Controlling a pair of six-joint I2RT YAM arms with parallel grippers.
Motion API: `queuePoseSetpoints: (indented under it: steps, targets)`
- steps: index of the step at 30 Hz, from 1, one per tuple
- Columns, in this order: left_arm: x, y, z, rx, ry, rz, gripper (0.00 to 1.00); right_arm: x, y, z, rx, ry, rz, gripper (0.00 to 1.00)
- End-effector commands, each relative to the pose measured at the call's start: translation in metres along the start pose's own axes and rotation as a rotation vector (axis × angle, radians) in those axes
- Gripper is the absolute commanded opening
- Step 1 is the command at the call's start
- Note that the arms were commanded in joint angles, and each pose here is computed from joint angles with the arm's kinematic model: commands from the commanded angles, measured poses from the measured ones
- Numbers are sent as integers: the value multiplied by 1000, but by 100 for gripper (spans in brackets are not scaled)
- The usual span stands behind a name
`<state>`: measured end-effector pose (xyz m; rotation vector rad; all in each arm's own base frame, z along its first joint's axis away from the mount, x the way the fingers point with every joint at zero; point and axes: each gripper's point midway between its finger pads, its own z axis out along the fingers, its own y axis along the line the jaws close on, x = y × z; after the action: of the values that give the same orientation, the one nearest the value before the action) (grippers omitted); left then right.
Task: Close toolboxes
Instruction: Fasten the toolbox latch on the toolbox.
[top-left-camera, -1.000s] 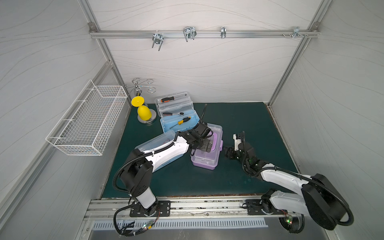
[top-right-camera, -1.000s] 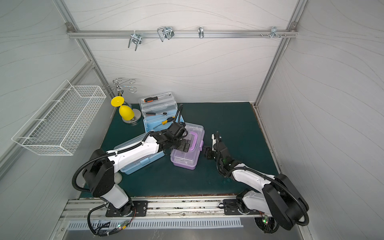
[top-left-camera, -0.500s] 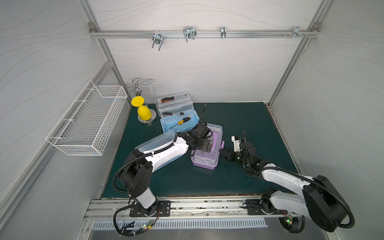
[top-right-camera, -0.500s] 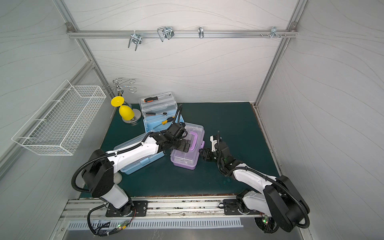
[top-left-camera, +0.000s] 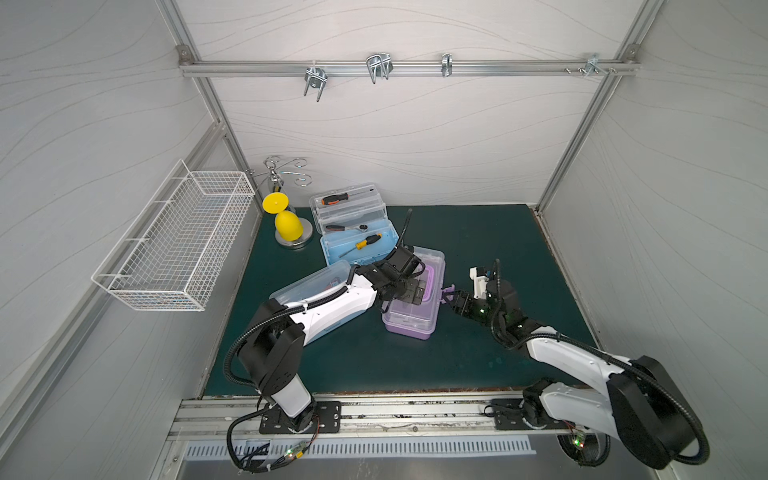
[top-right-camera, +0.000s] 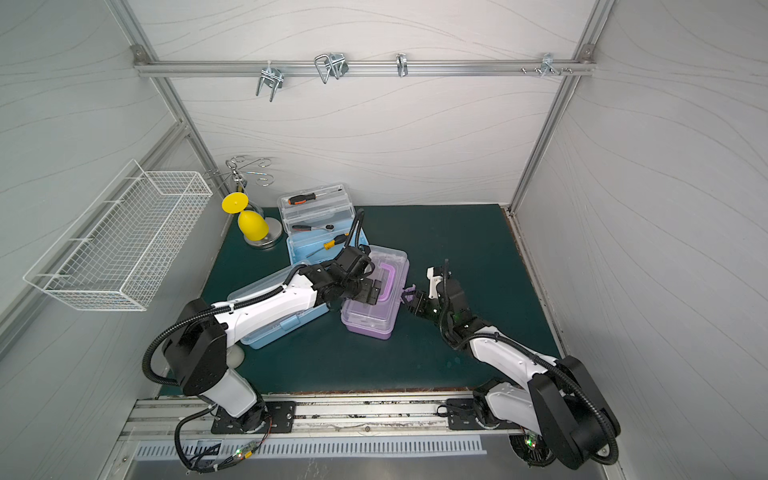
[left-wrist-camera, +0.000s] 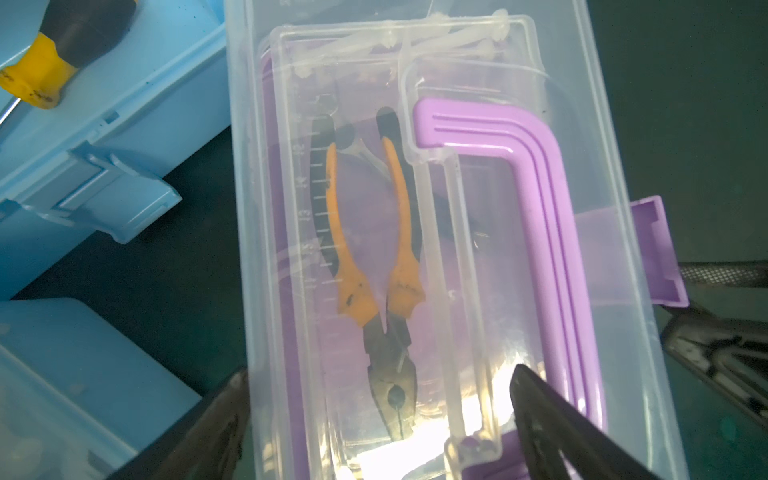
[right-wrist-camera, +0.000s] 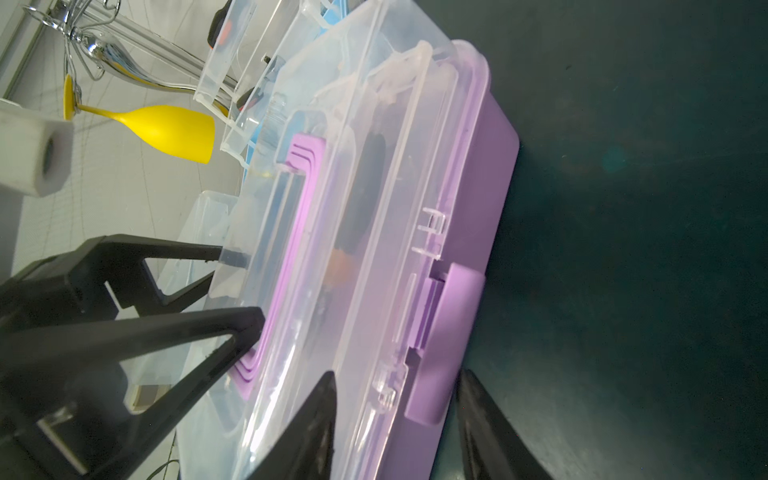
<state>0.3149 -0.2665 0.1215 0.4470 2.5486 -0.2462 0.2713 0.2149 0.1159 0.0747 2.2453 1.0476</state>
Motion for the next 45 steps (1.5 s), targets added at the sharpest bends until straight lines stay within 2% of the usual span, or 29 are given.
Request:
queuePoseSetpoints:
  steps: [1,5,19,45]
  targets:
    - [60,20,13,-75,213,49,96,-14,17,1,-57,-16,10,47]
    - [61,20,13,-74,213,48,96,-19,22,3,-69,-13,18,47]
    - [63,20,15,-73,218,47,96,-15,8,10,14,49,49,30]
    - [61,18,17,-66,219,52,96,-8,13,24,-14,126,46,17]
